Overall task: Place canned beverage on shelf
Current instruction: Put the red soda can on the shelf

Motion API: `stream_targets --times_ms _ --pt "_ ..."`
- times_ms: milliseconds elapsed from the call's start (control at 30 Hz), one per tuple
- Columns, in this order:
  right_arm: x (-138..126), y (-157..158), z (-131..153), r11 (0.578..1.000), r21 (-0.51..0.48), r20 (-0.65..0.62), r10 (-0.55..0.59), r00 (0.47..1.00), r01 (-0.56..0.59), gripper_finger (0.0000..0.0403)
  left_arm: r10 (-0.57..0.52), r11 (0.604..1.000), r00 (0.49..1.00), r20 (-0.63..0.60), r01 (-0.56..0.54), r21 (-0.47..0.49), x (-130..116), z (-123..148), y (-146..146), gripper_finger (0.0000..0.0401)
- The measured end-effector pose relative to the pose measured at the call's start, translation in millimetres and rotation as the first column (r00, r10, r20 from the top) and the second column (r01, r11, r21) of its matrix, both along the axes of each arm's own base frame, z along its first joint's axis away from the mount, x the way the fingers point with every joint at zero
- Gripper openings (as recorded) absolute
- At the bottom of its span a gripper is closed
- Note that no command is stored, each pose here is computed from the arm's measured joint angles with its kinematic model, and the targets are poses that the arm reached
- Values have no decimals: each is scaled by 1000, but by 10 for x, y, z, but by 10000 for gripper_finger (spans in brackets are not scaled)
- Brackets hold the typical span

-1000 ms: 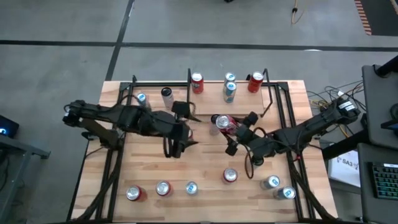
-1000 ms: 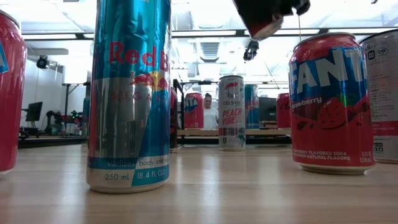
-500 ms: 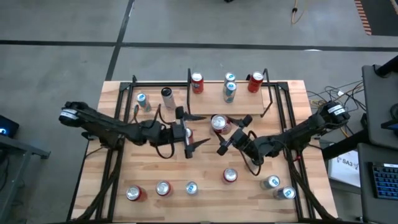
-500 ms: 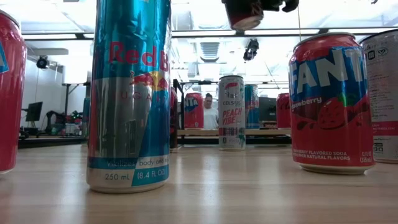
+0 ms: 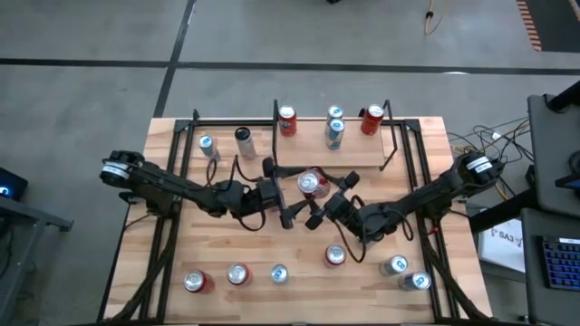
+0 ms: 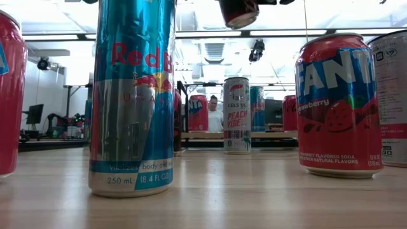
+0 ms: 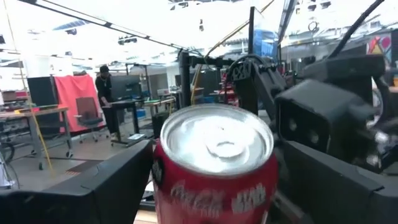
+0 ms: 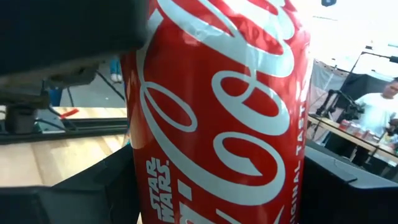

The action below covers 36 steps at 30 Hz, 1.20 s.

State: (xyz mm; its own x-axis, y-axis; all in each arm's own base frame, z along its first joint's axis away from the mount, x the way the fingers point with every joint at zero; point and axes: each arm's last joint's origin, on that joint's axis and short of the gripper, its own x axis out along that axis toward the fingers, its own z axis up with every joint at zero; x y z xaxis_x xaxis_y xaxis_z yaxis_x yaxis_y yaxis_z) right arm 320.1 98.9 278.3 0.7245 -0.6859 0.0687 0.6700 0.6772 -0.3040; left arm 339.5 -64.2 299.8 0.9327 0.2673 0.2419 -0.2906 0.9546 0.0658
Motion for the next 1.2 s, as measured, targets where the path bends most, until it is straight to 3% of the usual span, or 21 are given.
stream_targets --times_ms 333,567,700,767,933,1067,1200 --pt "3 -17 -4 1000 18 14 -19 1000 19 289 24 1000 1000 6 -24 3 151 -17 -15 343" --pt "2 -18 -5 1000 12 7 -25 1000 25 289 39 999 999 3 -39 12 154 -11 -14 285" --pt "3 -18 -7 1000 11 4 -26 1000 26 289 39 999 999 0 -39 13 152 -10 -13 285" --pt "2 -14 -9 1000 11 3 -23 1000 23 311 38 999 999 -8 -38 18 138 7 -11 285" --pt "-37 52 32 1000 14 16 17 1000 -17 386 6 998 998 -69 -1 66 4 151 -2 285" --pt "-136 164 117 999 28 40 40 998 -41 387 -14 993 992 -126 29 113 -227 374 44 285" --pt "-270 295 219 996 34 53 86 995 -88 387 -167 968 971 -172 195 156 -488 546 60 285"
